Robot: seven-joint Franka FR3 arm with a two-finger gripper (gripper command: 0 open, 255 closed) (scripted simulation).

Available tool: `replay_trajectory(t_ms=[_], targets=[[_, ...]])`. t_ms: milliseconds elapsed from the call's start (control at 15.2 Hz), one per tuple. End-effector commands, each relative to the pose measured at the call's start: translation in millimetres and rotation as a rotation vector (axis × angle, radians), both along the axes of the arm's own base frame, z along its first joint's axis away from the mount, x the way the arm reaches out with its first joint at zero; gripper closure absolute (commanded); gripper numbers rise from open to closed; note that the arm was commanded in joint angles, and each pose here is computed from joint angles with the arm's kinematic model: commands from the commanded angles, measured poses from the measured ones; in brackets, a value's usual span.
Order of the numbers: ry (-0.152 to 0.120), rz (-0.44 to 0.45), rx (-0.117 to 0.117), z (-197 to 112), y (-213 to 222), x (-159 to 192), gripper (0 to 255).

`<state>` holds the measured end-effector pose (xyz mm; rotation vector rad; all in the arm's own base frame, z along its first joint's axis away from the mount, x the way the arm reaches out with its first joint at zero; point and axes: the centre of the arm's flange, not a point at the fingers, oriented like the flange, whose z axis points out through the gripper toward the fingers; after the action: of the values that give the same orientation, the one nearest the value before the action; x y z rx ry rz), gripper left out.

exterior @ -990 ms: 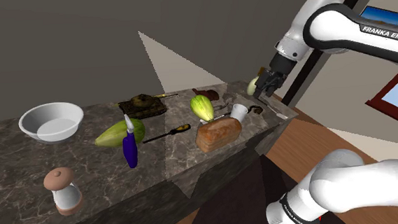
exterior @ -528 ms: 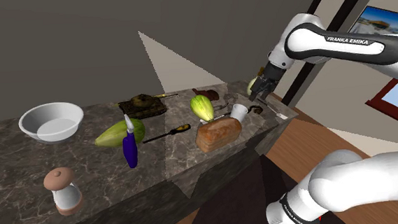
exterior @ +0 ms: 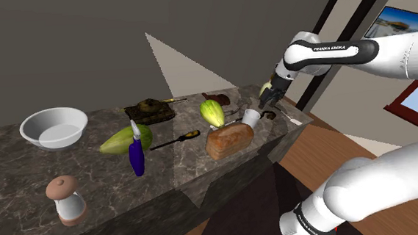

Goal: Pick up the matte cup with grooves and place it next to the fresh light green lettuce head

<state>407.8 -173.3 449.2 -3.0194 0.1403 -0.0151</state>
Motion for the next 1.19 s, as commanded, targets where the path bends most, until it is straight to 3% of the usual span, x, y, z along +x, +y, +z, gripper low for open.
replay_trajectory(t_ms=[0, 1122], targets=[[0.002, 0.004, -0.004, -16.4, -18.0, 11.2, 0], [0.022, 0.026, -0.025, -150.7, -172.3, 100.9, 0]])
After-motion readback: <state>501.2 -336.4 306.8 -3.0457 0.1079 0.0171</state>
